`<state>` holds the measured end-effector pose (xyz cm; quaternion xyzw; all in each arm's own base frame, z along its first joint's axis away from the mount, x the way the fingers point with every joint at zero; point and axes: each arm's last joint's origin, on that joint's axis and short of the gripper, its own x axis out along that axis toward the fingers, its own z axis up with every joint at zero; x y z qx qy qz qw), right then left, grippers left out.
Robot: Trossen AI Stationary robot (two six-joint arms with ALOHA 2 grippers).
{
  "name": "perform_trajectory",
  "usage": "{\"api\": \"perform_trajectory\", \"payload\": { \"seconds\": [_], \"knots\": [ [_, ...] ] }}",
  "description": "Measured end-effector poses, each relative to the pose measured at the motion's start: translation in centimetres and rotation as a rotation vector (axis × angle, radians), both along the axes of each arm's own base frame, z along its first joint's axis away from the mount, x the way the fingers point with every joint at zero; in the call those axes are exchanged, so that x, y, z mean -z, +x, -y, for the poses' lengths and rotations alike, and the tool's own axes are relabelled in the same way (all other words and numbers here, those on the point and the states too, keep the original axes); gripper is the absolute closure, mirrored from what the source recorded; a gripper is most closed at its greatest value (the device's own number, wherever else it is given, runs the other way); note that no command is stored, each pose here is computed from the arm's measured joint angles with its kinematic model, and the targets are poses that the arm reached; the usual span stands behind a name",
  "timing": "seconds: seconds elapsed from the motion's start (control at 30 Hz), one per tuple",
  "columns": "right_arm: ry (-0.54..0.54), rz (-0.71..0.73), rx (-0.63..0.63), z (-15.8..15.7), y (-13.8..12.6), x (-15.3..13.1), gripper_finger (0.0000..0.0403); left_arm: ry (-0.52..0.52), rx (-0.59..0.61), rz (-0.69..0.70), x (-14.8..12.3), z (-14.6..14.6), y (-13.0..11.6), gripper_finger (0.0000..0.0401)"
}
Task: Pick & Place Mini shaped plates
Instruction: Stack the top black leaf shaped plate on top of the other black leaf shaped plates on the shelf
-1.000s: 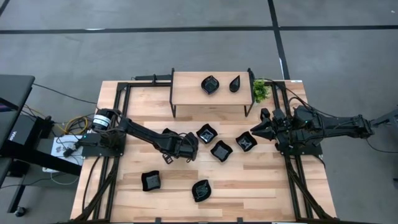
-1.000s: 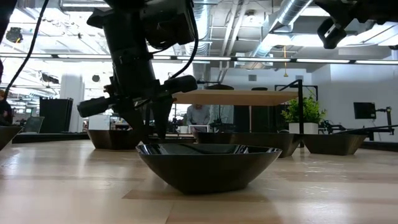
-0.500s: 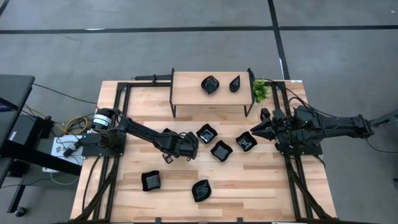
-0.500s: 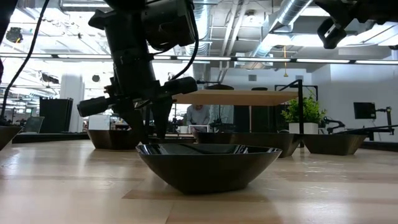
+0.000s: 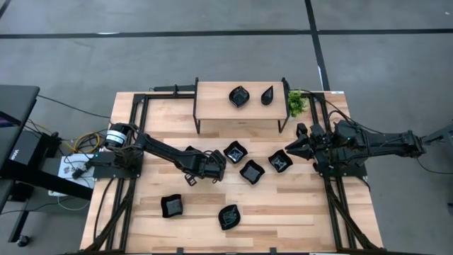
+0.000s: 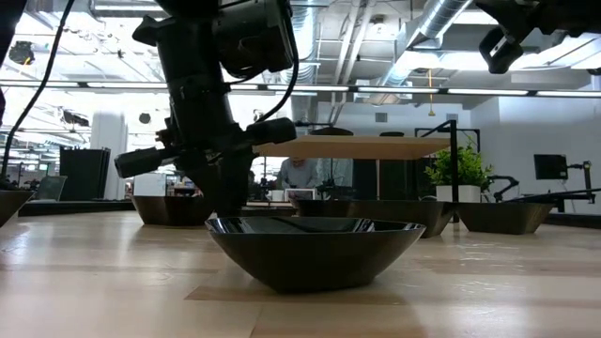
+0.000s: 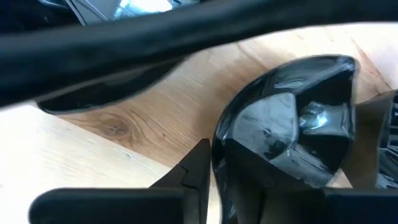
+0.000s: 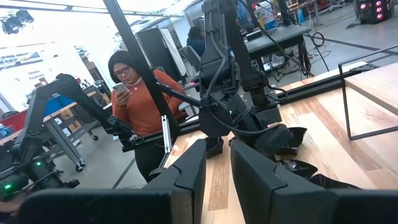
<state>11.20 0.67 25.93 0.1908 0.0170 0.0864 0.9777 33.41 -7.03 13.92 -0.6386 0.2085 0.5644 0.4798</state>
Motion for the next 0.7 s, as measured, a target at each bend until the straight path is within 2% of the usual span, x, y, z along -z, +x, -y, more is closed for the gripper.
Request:
{"api": "perform_trajectory", "payload": {
  "seconds": [0.43, 0.7],
  "knots": [
    [0.0, 0.0, 0.0, 0.0, 0.0, 0.0, 0.0332, 0.003, -0.001, 0.009, -0.05, 0.0, 0.07, 0.0386],
    [0.0, 0.0, 0.0, 0.0, 0.0, 0.0, 0.0332, -0.004, 0.011, 0.026, -0.52, 0.4, -0.04, 0.0391]
  ]
}}
